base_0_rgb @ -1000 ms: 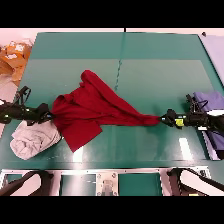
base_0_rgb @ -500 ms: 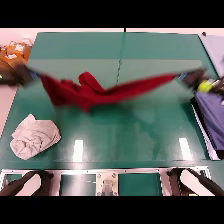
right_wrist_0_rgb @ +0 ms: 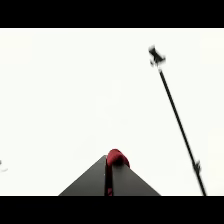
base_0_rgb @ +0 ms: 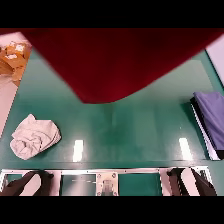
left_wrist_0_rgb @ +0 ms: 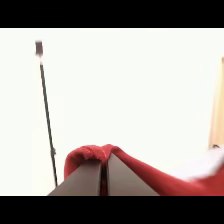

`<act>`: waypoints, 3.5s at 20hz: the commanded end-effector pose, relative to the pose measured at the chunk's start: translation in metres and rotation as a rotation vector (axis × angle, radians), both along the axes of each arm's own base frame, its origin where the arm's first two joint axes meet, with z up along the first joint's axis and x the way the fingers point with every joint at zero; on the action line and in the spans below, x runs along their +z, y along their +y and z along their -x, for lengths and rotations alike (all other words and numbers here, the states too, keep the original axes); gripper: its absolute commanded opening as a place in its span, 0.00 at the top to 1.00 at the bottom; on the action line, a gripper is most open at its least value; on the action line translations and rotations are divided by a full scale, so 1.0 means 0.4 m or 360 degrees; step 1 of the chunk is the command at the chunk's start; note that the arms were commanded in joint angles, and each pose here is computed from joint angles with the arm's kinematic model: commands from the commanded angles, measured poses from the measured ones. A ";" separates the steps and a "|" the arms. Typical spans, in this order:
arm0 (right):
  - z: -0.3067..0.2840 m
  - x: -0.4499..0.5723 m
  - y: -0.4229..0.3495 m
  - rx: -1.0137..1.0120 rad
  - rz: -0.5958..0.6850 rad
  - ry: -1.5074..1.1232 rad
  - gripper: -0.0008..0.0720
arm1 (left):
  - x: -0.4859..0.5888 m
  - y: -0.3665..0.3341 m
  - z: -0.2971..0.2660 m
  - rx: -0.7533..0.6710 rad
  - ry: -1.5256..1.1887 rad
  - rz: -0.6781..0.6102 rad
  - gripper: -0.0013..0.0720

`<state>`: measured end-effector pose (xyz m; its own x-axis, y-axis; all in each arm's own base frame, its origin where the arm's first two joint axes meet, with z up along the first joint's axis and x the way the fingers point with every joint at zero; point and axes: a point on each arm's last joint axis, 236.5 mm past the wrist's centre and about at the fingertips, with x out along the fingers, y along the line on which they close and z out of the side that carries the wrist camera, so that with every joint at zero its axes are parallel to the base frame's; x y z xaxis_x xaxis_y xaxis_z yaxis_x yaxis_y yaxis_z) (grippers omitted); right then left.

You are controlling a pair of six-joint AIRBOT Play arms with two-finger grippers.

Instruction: Fold the shirts.

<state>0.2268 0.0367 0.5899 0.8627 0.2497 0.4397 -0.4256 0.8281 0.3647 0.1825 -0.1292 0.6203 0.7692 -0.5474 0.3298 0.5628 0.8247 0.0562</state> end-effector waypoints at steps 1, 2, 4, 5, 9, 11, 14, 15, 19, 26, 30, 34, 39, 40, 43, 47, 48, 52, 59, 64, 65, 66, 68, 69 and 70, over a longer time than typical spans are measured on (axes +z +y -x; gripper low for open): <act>0.101 0.083 0.050 -0.0142 0.0083 -0.0192 0.97 | -0.007 0.052 -0.004 0.0229 0.0039 -0.0016 0.96; 0.097 0.081 0.041 -0.0171 0.0090 -0.0186 0.97 | -0.020 0.079 -0.031 0.0301 0.0071 -0.0019 0.96; 0.064 0.053 -0.009 -0.0281 0.0095 -0.0103 0.97 | -0.074 0.131 -0.105 0.0391 0.0212 0.0007 0.96; 0.037 0.023 -0.033 -0.0298 0.0080 -0.0027 0.97 | -0.120 0.143 -0.151 0.0379 0.0323 0.0022 0.96; -0.145 -0.247 -0.214 -0.0294 -0.0178 0.0420 0.97 | -0.422 0.159 -0.375 0.0131 0.0927 0.0089 0.96; -0.263 -0.478 -0.271 -0.0213 -0.0272 0.0696 0.97 | -0.596 0.136 -0.471 -0.0054 0.1206 0.0152 0.96; -0.443 -0.892 -0.281 -0.0141 -0.0422 0.1116 0.97 | -0.911 0.072 -0.607 -0.0193 0.1612 0.0178 0.96; -0.489 -1.022 -0.292 -0.0192 -0.0451 0.1242 0.97 | -1.022 0.079 -0.671 -0.0126 0.1710 0.0219 0.96; -0.643 -1.455 -0.319 -0.0215 -0.0588 0.1760 0.97 | -1.339 0.141 -0.861 0.0060 0.1984 0.0426 0.96; -0.897 -1.534 -0.245 0.0249 -0.0700 0.1838 0.97 | -1.331 0.194 -1.023 0.0154 0.1749 0.0549 0.96; -0.988 -1.380 -0.261 0.0210 -0.0636 0.1618 0.97 | -1.268 0.220 -1.056 0.0212 0.1625 0.0556 0.96; -1.017 -1.313 -0.275 0.0180 -0.0596 0.1520 0.97 | -1.291 0.220 -1.047 0.0224 0.1652 0.0468 0.96; -0.898 -1.448 -0.254 0.0293 -0.0417 0.1943 0.97 | -1.441 0.259 -0.944 0.0308 0.2015 0.0102 0.96; -0.858 -1.492 -0.246 0.0319 -0.0386 0.2070 0.97 | -1.480 0.284 -0.920 0.0377 0.2098 0.0011 0.96; -0.764 -1.576 -0.213 0.0366 -0.0397 0.2261 0.97 | -1.548 0.303 -0.880 0.0404 0.2238 -0.0123 0.96; -0.680 -1.601 -0.178 0.0394 -0.0398 0.2342 0.97 | -1.654 0.240 -0.815 0.0240 0.2478 -0.0245 0.96; -0.668 -1.605 -0.171 0.0399 -0.0403 0.2356 0.97 | -1.678 0.232 -0.791 0.0209 0.2549 -0.0289 0.96; -0.637 -1.629 -0.153 0.0436 -0.0424 0.2416 0.97 | -1.701 0.234 -0.757 0.0193 0.2651 -0.0323 0.96; -0.586 -1.539 -0.138 0.0707 -0.0364 0.2480 0.40 | -1.628 0.210 -0.676 0.0000 0.2868 -0.0329 0.15; -0.505 -1.487 -0.224 0.0751 -0.0433 0.2563 0.97 | -1.570 0.255 -0.593 0.0054 0.3104 -0.0291 0.96; -0.479 -1.488 -0.231 0.0739 -0.0458 0.2579 0.97 | -1.561 0.253 -0.575 0.0049 0.3138 -0.0292 0.96; -0.452 -1.488 -0.232 0.0722 -0.0481 0.2580 0.97 | -1.547 0.243 -0.552 0.0043 0.3159 -0.0297 0.96; -0.387 -1.494 -0.222 0.0643 -0.0494 0.2548 0.97 | -1.524 0.224 -0.494 0.0055 0.3147 -0.0299 0.96; -0.344 -1.500 -0.213 0.0569 -0.0535 0.2538 0.97 | -1.514 0.213 -0.454 0.0083 0.3112 -0.0282 0.96; -0.302 -1.511 -0.203 0.0485 -0.0573 0.2522 0.97 | -1.509 0.204 -0.415 0.0127 0.3068 -0.0246 0.96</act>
